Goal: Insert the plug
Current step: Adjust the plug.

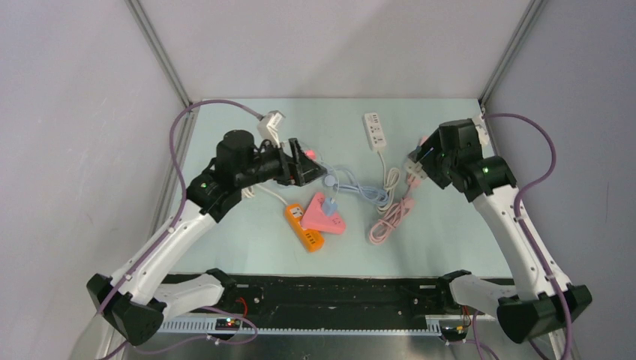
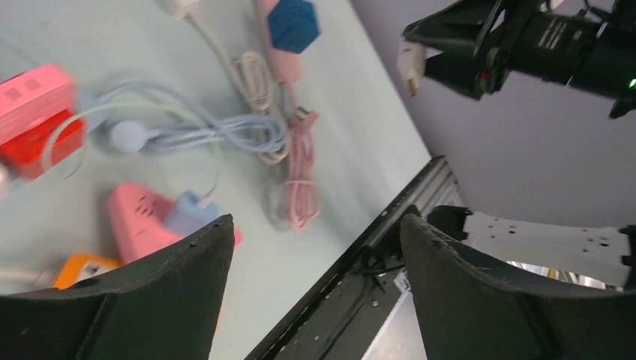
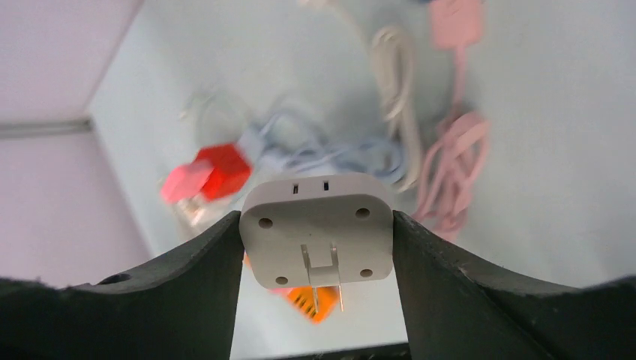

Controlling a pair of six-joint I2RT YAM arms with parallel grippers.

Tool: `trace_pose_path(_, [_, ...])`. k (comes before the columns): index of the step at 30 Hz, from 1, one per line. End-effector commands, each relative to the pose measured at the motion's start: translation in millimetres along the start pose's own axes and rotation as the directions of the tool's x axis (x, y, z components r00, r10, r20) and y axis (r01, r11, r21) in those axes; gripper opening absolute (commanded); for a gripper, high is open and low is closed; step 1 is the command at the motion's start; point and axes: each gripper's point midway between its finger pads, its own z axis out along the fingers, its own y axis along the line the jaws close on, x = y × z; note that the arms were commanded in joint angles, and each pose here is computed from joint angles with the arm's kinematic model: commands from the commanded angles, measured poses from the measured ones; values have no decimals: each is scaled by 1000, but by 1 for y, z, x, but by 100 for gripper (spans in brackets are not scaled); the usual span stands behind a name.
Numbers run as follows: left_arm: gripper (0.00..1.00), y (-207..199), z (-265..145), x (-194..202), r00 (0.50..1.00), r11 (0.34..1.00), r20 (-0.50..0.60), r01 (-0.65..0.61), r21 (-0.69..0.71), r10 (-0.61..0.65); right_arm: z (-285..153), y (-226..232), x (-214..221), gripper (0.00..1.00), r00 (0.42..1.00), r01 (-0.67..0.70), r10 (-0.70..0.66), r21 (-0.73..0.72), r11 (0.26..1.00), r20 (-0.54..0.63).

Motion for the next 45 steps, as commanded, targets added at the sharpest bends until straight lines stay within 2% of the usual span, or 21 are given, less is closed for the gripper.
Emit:
trace_pose_path(1, [86, -57, 14, -16, 998, 978, 53, -38, 207, 28, -32, 43, 32, 54, 985, -142, 125, -151, 978, -115])
trace_pose_path(3, [86, -72, 19, -18, 997, 959, 79, -40, 282, 18, -45, 58, 49, 54, 979, -153, 120, -201, 968, -164])
trace_pose_path(6, [86, -82, 28, -11, 997, 949, 80, -47, 310, 23, -57, 75, 60, 53, 974, -161, 108, -269, 950, -200])
trace_pose_path(10, [85, -86, 46, 0, 993, 952, 80, -102, 289, 82, -69, 91, 68, 53, 961, -193, 109, -330, 924, -256])
trace_pose_path(20, [78, -79, 75, 27, 996, 967, 15, -92, 238, 91, -82, 113, 73, 52, 948, -228, 106, -403, 886, -302])
trace_pose_path(26, [68, -77, 89, 23, 998, 978, 18, -70, 198, 67, -80, 115, 77, 53, 948, -222, 100, -402, 888, -302])
trace_pose_path(32, [40, -78, 91, 28, 998, 976, -5, -60, 211, 63, -79, 115, 78, 52, 947, -225, 104, -397, 890, -305])
trace_pose_path(38, [24, -79, 86, 35, 997, 972, -23, -61, 227, 68, -78, 115, 77, 51, 948, -225, 105, -397, 890, -300])
trace_pose_path(42, [18, -79, 82, 37, 997, 970, -25, -68, 235, 76, -75, 114, 77, 51, 949, -222, 106, -388, 894, -298])
trace_pose_path(43, [19, -79, 80, 38, 996, 969, -26, -71, 239, 80, -75, 113, 78, 51, 949, -221, 105, -385, 896, -299])
trace_pose_path(45, [27, -78, 78, 40, 996, 968, -26, -78, 240, 87, -74, 113, 78, 51, 947, -222, 105, -383, 897, -302])
